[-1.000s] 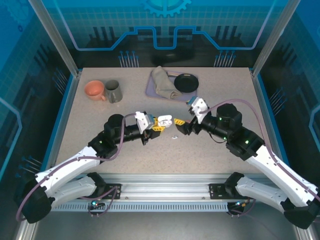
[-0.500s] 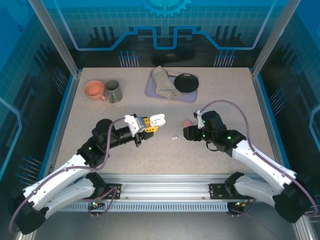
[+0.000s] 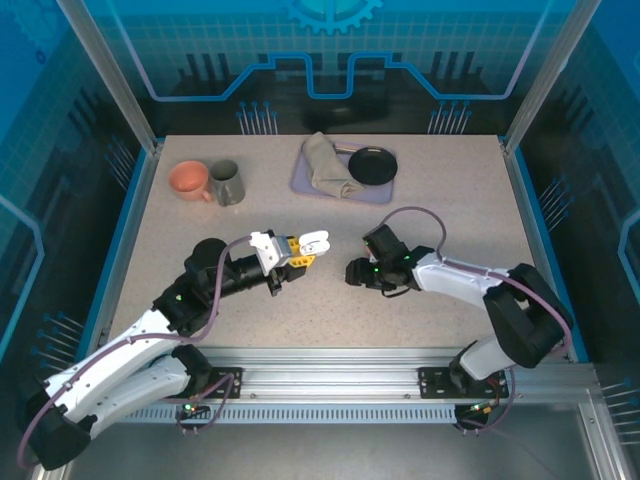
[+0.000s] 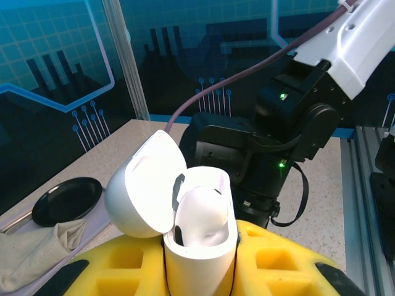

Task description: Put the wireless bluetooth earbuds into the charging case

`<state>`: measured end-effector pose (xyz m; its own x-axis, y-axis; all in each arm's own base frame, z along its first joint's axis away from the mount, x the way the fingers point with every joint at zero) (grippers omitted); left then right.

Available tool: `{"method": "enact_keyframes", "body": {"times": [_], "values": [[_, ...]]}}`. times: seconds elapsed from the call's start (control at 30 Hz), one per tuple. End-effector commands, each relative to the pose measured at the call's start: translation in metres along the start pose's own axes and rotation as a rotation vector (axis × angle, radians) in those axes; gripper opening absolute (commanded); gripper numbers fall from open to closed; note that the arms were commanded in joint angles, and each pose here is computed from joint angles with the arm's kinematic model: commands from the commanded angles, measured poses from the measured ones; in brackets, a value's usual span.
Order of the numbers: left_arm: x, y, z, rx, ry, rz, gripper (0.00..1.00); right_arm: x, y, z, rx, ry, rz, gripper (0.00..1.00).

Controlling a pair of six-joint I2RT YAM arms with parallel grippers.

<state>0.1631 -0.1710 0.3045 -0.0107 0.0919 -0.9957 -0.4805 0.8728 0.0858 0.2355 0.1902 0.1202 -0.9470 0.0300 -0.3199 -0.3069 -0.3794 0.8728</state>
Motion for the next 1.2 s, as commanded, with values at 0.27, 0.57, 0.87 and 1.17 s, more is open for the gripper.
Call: {"method": "enact_keyframes", "body": {"times": [0.27, 0.57, 0.87, 1.17], "values": [[0.0, 0.004, -0.002, -0.003, -0.027, 0.005, 0.0, -0.025, -0.019, 0.026, 0.028, -0.021, 0.001, 0.6], [-0.001, 0.008, -0.003, -0.01, -0.038, 0.006, 0.0, -0.017, -0.026, 0.024, 0.123, -0.04, 0.03, 0.61], [-0.001, 0.008, -0.003, -0.011, -0.038, 0.004, 0.0, -0.013, -0.031, 0.025, 0.132, -0.041, 0.048, 0.62], [-0.002, 0.009, -0.004, -0.015, -0.041, 0.004, 0.0, -0.023, -0.041, 0.039, 0.107, 0.004, 0.058, 0.62]]}}
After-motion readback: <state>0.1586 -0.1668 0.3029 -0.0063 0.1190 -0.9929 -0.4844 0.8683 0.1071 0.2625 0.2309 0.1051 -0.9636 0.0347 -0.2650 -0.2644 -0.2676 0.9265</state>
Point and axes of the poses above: each hand's point on the last joint's axis, 136 mm out from that joint toward the fingers, its own y axis back along the fingers, its own z axis along the line the jaws close on, x = y × z, the point moved 9 cm from there along y, back along the fingers, and after that the axes turned 6 degrees about y, right-handed, at the moved point
